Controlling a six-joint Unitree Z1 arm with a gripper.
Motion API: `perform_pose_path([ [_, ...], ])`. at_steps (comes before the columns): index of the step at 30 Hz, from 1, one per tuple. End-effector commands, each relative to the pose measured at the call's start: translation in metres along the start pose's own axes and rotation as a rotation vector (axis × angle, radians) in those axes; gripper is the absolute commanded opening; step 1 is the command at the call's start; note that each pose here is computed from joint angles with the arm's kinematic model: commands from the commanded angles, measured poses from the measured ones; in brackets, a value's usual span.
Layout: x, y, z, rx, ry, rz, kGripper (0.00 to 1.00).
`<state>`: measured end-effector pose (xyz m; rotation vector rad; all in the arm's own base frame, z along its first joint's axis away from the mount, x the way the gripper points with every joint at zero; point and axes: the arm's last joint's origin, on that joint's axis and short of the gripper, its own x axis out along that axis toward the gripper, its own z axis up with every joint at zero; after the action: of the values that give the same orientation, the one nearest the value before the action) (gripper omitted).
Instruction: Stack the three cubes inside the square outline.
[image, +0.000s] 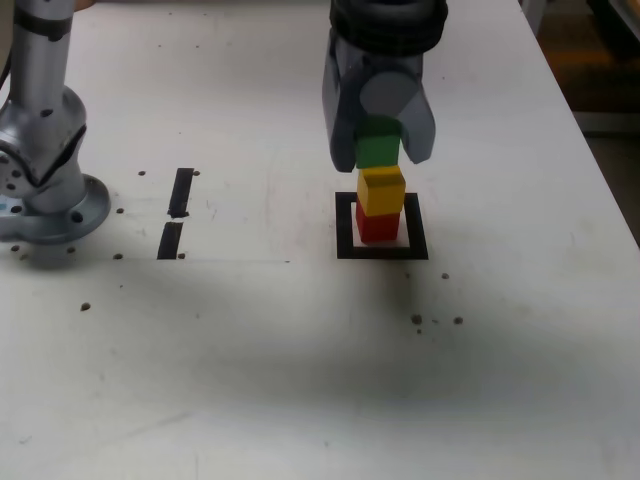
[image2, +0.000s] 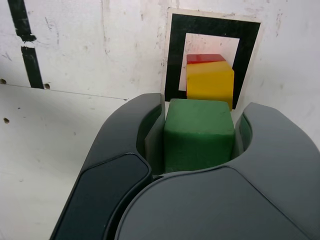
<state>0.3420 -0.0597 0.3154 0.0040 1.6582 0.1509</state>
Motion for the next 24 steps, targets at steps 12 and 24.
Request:
perform_pose_path([
  [12, 0.01, 0.007, 0.011, -0.012, 0.007, 0.002, 0.1],
  [24, 0.019, 0.006, 0.017, -0.006, 0.029, -0.013, 0.11],
])
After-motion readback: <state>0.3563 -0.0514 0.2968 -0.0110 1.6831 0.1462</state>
